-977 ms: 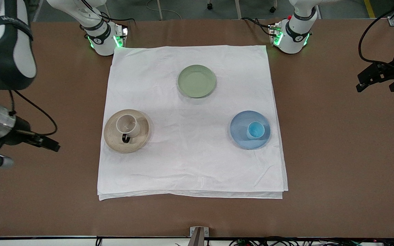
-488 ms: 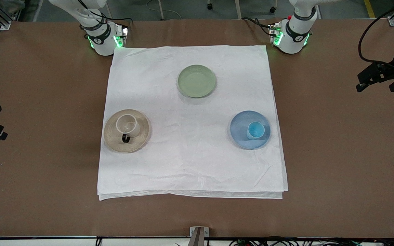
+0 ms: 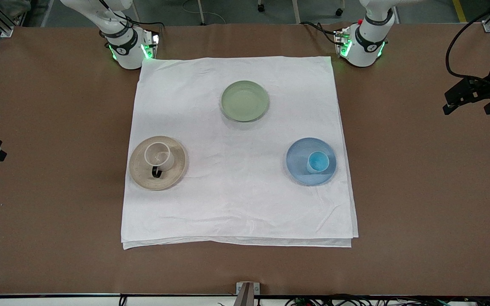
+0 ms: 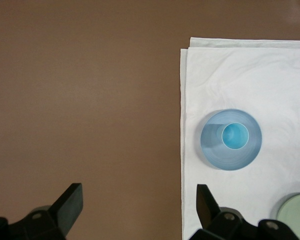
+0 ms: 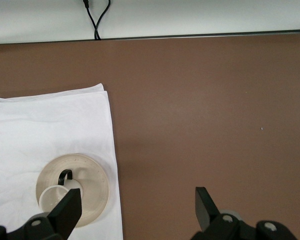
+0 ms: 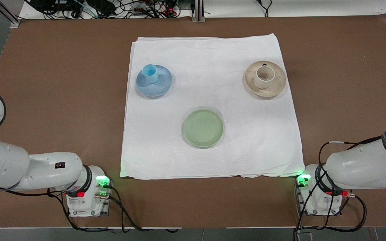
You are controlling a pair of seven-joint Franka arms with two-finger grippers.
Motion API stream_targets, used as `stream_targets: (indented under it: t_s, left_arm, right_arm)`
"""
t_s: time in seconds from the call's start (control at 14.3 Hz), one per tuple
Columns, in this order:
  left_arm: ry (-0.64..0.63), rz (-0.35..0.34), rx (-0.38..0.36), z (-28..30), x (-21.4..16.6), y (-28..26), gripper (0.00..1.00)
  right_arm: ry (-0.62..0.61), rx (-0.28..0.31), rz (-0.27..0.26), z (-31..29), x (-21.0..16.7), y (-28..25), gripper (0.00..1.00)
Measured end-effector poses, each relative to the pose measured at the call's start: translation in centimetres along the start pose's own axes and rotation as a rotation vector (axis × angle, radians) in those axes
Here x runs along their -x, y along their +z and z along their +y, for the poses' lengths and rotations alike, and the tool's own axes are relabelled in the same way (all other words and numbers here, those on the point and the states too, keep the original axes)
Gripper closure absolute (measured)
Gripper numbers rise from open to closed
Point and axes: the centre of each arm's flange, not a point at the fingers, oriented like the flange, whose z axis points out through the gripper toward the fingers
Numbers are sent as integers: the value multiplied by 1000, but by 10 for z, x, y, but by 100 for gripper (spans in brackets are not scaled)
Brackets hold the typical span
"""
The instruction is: Place blue cup in blue plate and white mug in gray plate
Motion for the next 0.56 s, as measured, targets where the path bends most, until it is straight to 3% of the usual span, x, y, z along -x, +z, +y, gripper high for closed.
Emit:
stream_targets:
  t_s: [0.56]
  left_arm:
    - [0,0,0,0,0,0,0]
  right_arm:
    - [14,-4,-84,0,23,15,0]
